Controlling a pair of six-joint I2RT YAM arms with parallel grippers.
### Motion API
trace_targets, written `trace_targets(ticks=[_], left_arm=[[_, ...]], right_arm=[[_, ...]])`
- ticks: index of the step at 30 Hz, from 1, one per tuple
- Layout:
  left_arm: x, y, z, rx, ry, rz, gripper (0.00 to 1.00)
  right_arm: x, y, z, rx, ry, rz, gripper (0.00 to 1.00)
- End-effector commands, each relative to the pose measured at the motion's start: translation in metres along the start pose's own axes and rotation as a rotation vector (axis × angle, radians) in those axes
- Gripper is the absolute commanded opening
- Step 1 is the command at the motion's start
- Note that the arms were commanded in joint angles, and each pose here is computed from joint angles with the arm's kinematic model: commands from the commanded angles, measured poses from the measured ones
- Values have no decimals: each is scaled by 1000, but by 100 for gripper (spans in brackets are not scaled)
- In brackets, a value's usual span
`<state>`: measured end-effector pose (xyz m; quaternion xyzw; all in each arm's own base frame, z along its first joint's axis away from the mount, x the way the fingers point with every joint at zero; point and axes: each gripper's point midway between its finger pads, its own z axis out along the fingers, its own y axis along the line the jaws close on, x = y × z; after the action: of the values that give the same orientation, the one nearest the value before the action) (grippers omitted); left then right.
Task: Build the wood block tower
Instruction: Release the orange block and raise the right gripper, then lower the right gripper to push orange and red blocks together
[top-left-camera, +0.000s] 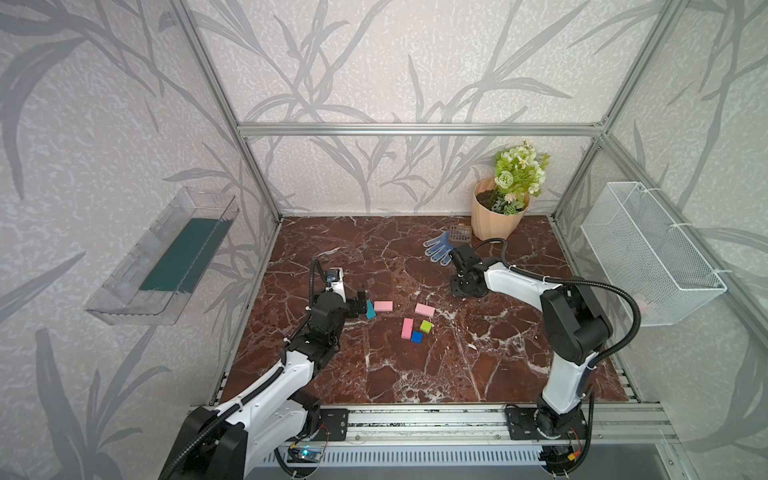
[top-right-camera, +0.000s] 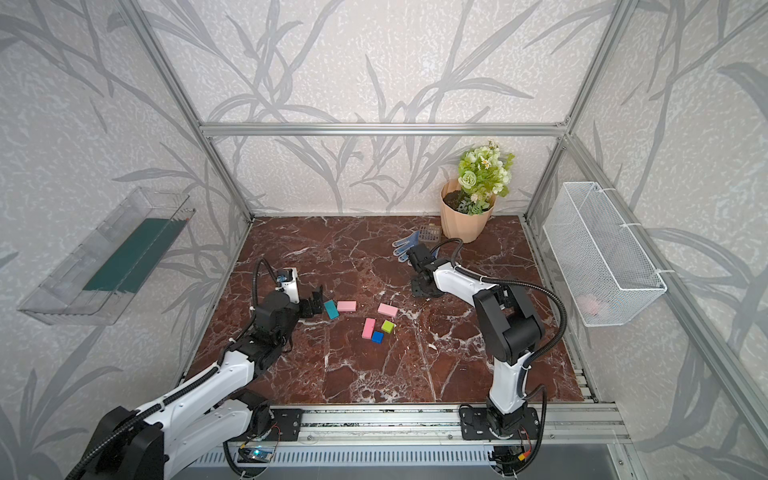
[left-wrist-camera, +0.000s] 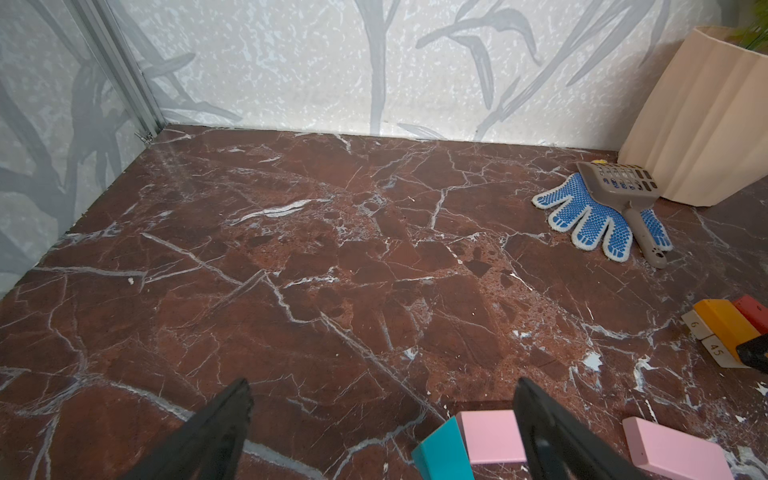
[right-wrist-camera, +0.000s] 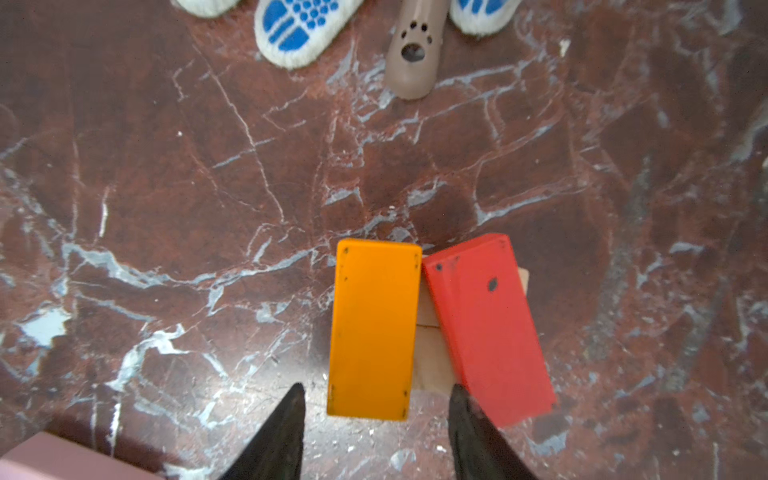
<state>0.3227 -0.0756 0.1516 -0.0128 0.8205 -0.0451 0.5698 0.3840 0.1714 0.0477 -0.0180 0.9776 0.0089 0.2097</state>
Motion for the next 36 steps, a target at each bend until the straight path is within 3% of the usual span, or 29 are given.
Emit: trace_targets(ticks=[1,7,11,14,21,36], left_arm=[[-1,0,-1,-3,-12,9,99],[-1,0,-1,-2,-12,10,99],[-1,0,-1,-1,-12,10,99],[0,0,-1,-1,-12,11,99],[-1,0,-1,-2,-12,10,99],[-1,0,-1,-1,-14,11,99]], right_arm=[[-7,-3,-22,-12,-45,16,59],[-12,-4,-40,-28,-94,9,70],[-17,-13,-38,-3,-107,-7,86],[-20,-18,-31,-32,-88,5,91],[-23,-14,-15,-67,-50,-12,93],[-17,-10,6,-62,17,-25,84]])
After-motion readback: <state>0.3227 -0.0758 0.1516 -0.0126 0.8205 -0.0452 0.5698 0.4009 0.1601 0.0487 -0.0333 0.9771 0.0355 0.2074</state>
